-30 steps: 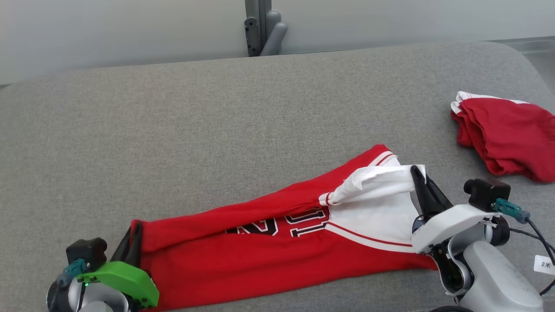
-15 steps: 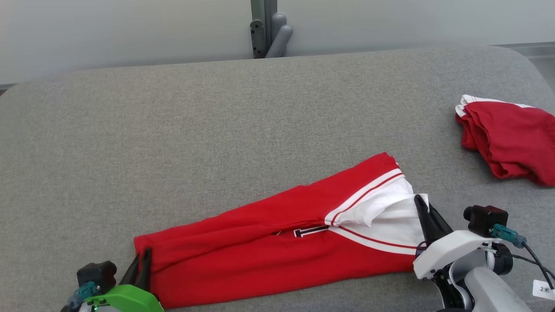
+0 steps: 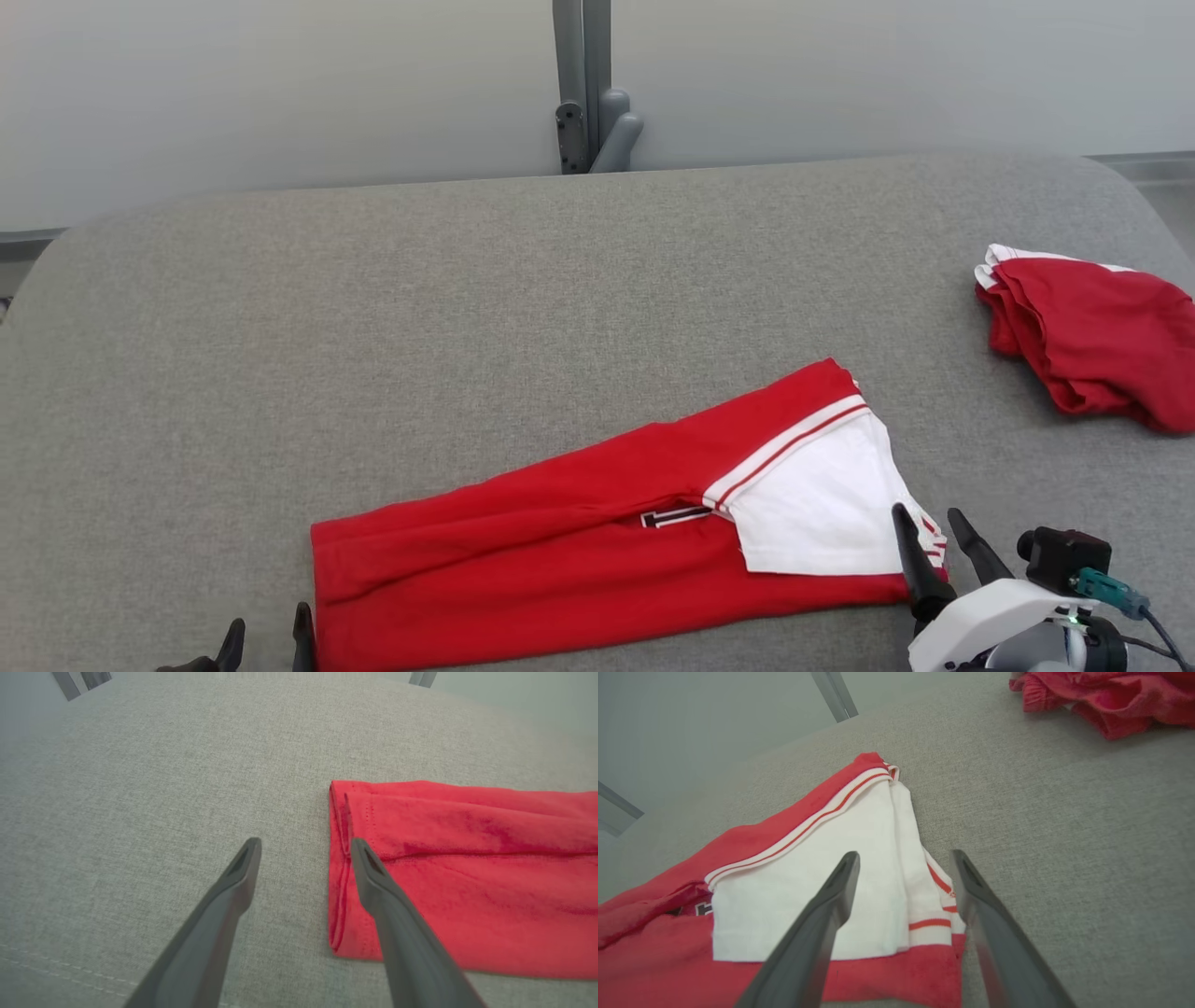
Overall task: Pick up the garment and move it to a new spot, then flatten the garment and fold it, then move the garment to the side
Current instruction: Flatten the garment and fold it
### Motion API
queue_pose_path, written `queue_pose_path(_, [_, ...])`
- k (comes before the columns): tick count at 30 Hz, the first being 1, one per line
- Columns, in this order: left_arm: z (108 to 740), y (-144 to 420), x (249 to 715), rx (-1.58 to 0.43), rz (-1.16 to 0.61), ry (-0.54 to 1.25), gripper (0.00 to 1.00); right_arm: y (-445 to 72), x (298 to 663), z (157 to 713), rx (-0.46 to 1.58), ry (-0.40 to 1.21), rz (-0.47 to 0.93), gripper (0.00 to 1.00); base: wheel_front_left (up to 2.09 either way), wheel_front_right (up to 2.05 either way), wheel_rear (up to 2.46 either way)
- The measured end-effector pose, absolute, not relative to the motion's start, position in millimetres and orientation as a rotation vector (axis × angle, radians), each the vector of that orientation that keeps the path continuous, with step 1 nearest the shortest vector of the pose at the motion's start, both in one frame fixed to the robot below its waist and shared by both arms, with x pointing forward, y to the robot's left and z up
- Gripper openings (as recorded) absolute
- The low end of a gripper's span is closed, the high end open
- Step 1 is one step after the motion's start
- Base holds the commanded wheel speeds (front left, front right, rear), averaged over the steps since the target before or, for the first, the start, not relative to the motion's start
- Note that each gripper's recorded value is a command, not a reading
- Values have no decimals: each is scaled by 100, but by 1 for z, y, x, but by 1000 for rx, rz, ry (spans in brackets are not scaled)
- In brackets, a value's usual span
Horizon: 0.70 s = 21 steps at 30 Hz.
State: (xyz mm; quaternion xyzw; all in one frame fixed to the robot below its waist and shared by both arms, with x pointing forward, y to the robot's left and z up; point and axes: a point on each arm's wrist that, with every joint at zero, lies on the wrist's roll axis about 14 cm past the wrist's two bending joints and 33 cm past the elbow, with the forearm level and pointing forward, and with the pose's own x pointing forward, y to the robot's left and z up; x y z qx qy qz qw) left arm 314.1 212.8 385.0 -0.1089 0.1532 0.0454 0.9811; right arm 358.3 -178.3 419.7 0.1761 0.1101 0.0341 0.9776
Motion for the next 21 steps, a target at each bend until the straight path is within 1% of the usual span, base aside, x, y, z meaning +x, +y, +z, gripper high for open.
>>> queue_pose_path(5, [398,216,314,-193,103,259,100,-164,367,428,336,200,112,100,0,0,0])
queue_pose_path(10, [399,214,318,-186,99,257,100,-170,386,427,280,212,109,100,0,0,0])
queue_pose_path(16, [397,211,330,-189,90,264,100,-174,408,405,232,314,98,100,0,0,0])
queue_pose_path(18, [393,210,330,-226,97,274,100,-169,410,395,227,362,107,100,0,0,0])
queue_pose_path(21, [390,209,331,-231,99,284,100,-158,413,382,224,425,132,100,0,0,0])
